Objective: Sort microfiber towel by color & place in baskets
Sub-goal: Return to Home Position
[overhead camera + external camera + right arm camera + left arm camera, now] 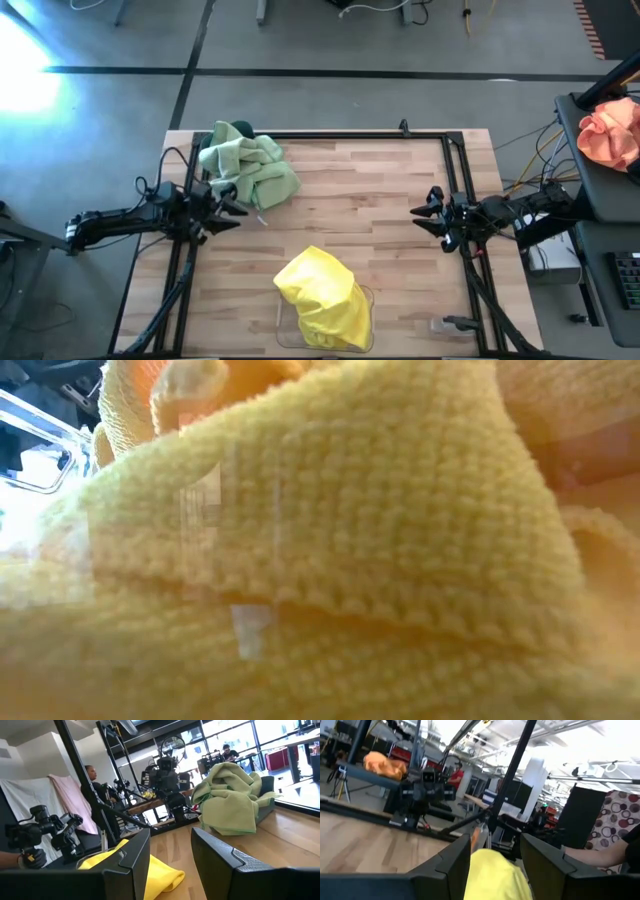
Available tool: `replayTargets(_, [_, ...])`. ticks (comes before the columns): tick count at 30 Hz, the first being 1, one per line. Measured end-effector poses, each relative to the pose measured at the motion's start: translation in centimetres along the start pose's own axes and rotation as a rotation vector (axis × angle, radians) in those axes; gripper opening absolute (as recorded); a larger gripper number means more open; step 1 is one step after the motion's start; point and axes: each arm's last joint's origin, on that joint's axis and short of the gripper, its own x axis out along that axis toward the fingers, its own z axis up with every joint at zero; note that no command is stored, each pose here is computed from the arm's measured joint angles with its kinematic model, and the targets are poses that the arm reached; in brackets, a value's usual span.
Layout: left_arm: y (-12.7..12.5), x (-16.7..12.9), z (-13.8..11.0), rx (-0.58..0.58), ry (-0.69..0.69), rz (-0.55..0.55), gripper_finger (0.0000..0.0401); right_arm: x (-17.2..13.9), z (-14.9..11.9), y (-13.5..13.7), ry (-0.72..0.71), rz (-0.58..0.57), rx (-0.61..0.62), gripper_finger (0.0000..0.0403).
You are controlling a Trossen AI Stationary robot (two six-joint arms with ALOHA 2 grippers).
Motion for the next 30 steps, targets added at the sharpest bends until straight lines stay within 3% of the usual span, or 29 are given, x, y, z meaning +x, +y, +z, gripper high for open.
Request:
replayTargets(22, [0.7,-0.1,-1.4,0.001,0.027,0.036,0.0157,0.0,0.0,0.0,0.002,-0.001,0.042,0.0137])
replayTargets(30, [1.1,-0.2,-2.1,-0.014,0.094,0.07,0.0157,0.0,-0.9,-0.3,0.089,-0.029,0.012,0.0137])
